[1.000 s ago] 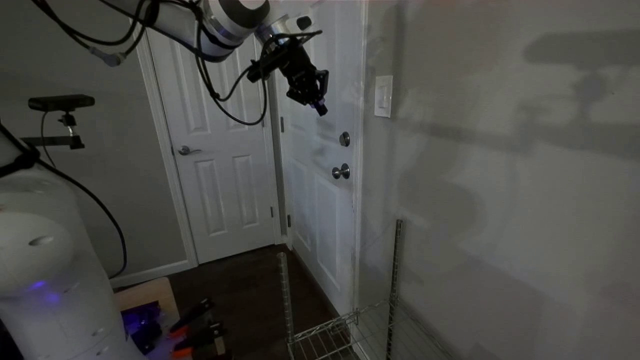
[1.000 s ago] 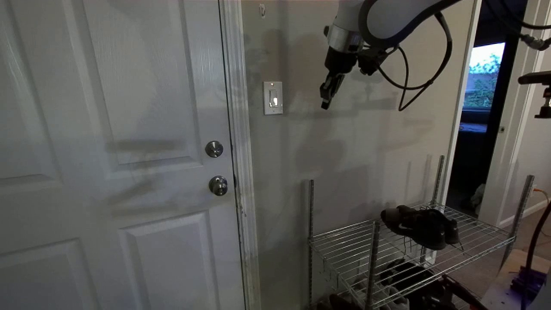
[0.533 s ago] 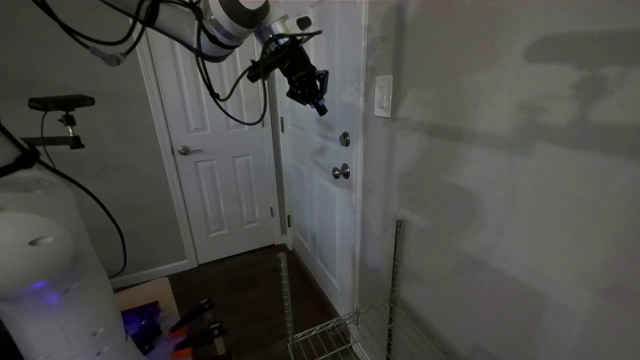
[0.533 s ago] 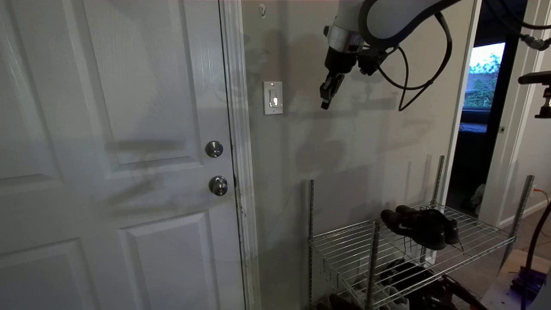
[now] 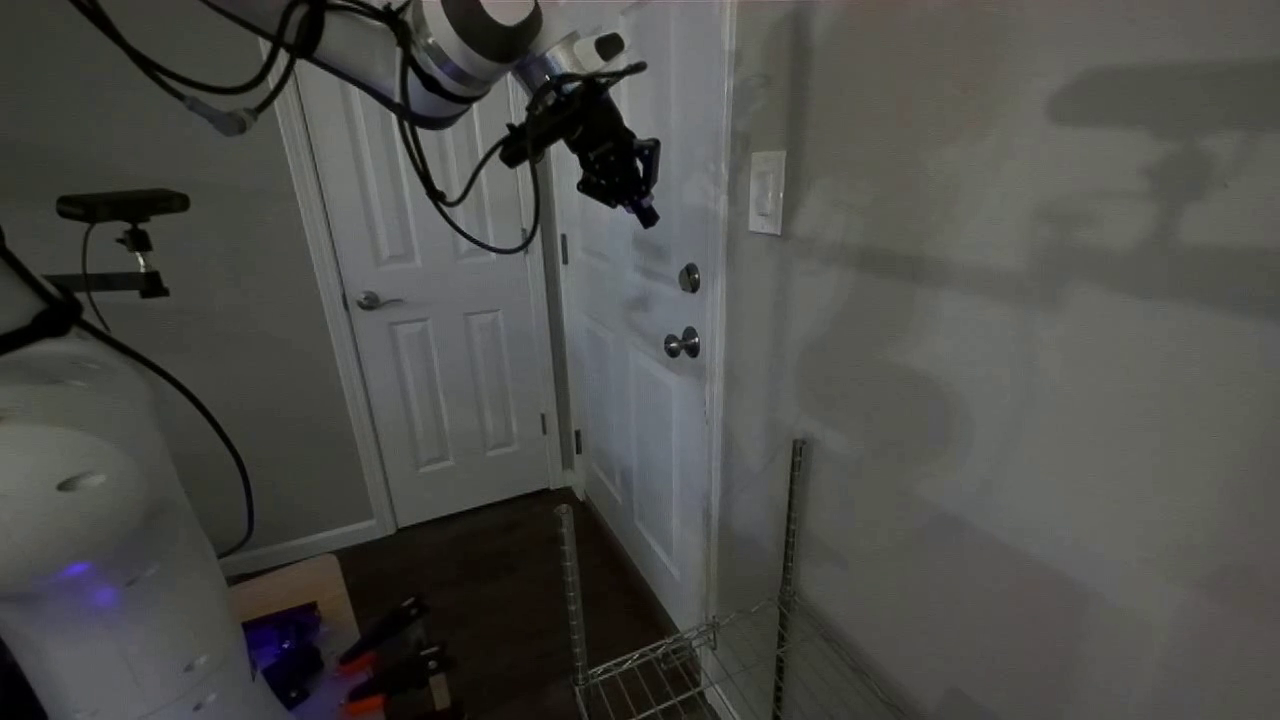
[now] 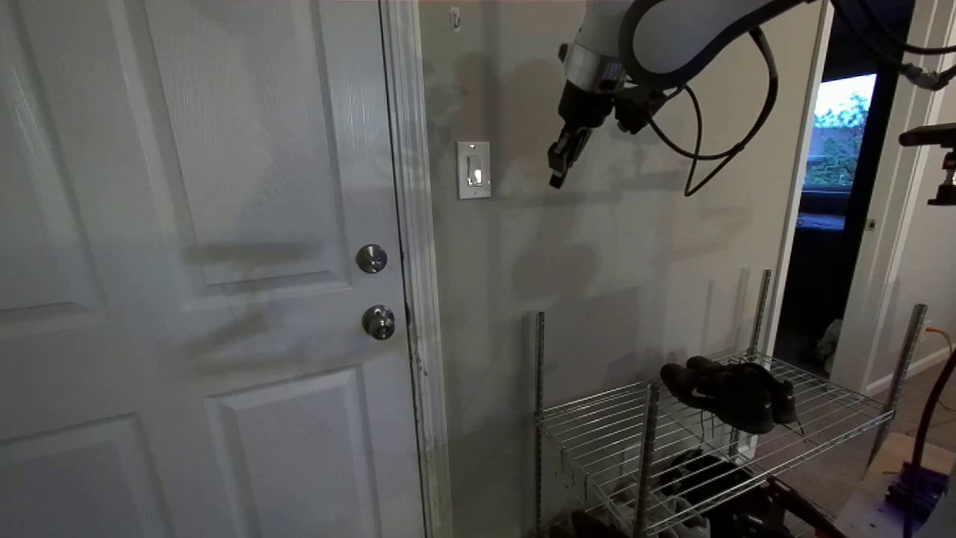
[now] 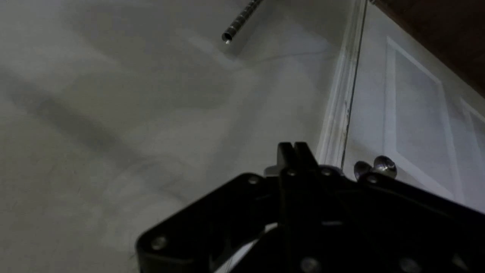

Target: Push the light switch upwards

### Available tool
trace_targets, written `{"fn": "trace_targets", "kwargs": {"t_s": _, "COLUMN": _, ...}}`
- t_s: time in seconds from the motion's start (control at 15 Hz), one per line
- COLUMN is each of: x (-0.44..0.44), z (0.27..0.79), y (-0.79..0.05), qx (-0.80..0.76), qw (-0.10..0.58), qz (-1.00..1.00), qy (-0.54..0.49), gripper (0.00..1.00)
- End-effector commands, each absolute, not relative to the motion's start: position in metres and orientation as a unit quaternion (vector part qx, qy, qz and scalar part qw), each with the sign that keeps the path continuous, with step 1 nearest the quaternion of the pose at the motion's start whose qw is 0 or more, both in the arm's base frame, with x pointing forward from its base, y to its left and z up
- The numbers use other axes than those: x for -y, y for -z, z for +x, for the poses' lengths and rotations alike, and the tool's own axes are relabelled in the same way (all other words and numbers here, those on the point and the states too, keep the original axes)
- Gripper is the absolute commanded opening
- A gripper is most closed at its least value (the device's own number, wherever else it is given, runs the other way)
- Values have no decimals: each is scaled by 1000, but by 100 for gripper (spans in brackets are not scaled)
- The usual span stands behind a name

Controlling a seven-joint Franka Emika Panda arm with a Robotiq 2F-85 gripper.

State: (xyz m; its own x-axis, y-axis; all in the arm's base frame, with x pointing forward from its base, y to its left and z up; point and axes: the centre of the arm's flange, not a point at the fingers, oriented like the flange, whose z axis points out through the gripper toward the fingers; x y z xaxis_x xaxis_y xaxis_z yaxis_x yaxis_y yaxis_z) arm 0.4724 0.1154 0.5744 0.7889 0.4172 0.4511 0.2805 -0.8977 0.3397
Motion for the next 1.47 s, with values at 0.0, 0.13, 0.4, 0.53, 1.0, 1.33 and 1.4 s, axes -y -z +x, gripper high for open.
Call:
{"fn": "trace_targets", "kwargs": {"t_s": 0.0, "x": -124, "z": 490, "y": -571, "qx": -167, "qw": 133, "qz": 919, "qy": -332, "gripper": 6}}
{"fn": "trace_targets", "kwargs": {"t_s": 0.13, "x": -127, "z": 500, "y": -572, "qx": -157, "qw": 119, "qz": 909, "qy": -367, "gripper": 6}}
{"fn": "trace_targets", "kwargs": {"t_s": 0.4, "x": -123, "z": 522, "y": -565, "qx": -139, "qw": 102, "qz": 893, "qy": -416, "gripper": 5}}
{"fn": "trace_targets", "kwargs": {"t_s": 0.53, "x": -118, "z": 536, "y": -564, "qx": -133, "qw": 95, "qz": 883, "qy": -440, "gripper": 6}}
{"fn": "trace_targets", "kwargs": {"t_s": 1.0, "x": -112, "z": 584, "y": -573, "qx": -124, "qw": 98, "qz": 858, "qy": -489, "gripper": 5}}
{"fn": "trace_targets", "kwargs": {"t_s": 1.33, "x": -127, "z": 606, "y": -570, "qx": -129, "qw": 79, "qz": 860, "qy": -488, "gripper": 5}}
{"fn": "trace_targets", "kwargs": {"t_s": 1.4, "x": -129, "z": 609, "y": -569, "qx": -130, "qw": 77, "qz": 860, "qy": -488, "gripper": 5}}
